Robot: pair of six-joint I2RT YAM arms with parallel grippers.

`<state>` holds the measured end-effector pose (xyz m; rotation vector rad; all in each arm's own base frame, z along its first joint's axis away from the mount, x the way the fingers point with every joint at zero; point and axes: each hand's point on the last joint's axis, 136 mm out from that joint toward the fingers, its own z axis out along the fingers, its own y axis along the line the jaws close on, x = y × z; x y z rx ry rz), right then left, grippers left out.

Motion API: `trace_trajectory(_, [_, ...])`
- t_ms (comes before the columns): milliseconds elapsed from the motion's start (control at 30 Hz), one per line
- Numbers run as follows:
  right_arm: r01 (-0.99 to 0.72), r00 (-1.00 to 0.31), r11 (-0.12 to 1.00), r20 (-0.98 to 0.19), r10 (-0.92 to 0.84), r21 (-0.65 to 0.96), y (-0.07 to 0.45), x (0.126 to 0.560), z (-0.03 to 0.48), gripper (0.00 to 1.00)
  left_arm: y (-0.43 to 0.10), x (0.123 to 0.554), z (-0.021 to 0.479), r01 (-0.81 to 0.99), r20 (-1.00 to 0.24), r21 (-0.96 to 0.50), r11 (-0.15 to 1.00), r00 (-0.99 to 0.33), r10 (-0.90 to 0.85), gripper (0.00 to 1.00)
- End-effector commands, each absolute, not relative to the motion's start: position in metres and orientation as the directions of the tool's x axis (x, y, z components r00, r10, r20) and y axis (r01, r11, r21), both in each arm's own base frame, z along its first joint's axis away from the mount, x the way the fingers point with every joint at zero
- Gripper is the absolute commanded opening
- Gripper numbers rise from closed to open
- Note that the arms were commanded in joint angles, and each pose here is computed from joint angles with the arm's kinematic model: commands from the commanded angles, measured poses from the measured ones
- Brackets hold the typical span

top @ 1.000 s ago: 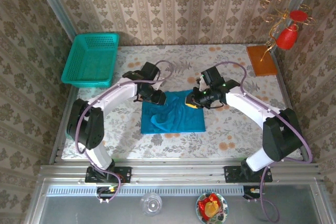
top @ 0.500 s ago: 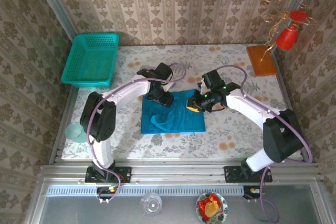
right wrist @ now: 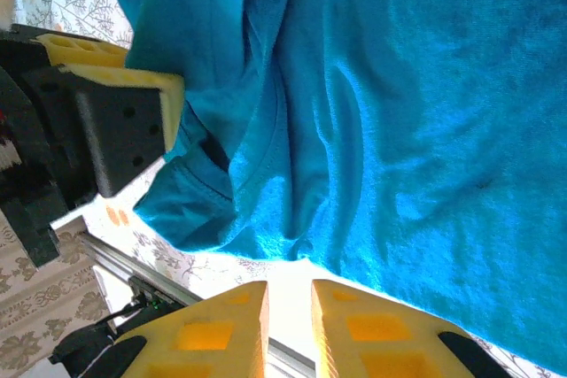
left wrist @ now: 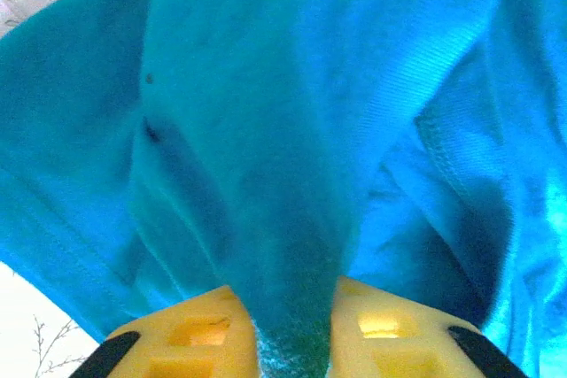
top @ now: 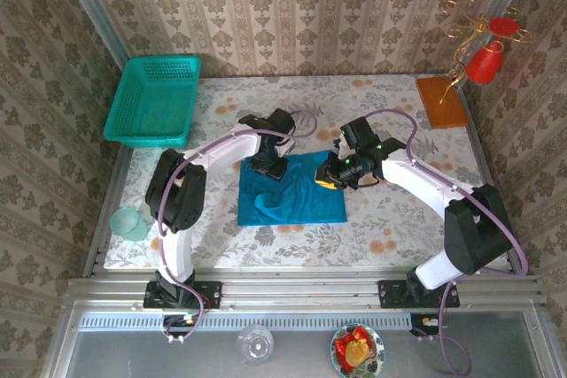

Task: Fold the inside-out t-shirt
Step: Smooth out the T-shirt at the center of the table.

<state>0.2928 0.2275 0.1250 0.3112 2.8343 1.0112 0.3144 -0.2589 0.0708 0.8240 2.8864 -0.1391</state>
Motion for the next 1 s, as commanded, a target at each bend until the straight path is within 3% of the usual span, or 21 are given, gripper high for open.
trace_trajectory(0, [0.137,-0.973,0.768,-0.061,0.223,0.626,0.225,0.292,0.134,0.2,-0.233,0.329,0.084,0.466,-0.175,-0.038,0.884,-0.874,0.453,0.15])
trace_trajectory(200, [0.144,-0.973,0.779,-0.055,0.223,0.61,0.224,0.291,0.128,0.2,-0.201,0.357,0.087,0.366,-0.173,-0.125,0.922,-0.923,0.343,0.13])
trace_trajectory(500, [0.129,-0.979,0.812,-0.059,0.197,0.569,0.226,0.284,0.125,0.2,-0.151,0.396,0.077,0.211,-0.152,-0.115,0.971,-0.969,0.193,0.3])
trace_trajectory(600, [0.12,-0.982,0.818,-0.055,0.181,0.562,0.23,0.28,0.122,0.2,-0.161,0.409,0.08,0.197,-0.191,-0.209,0.958,-0.969,0.158,0.36])
trace_trajectory(767, [0.099,-0.986,0.824,-0.057,0.157,0.558,0.239,0.277,0.12,0.21,-0.184,0.398,0.103,0.227,-0.23,-0.276,0.934,-0.959,0.165,0.38])
trace_trajectory(967, [0.081,-0.991,0.829,-0.045,0.126,0.554,0.252,0.277,0.115,0.22,-0.187,0.366,0.098,0.192,-0.189,-0.284,0.939,-0.972,0.141,0.44])
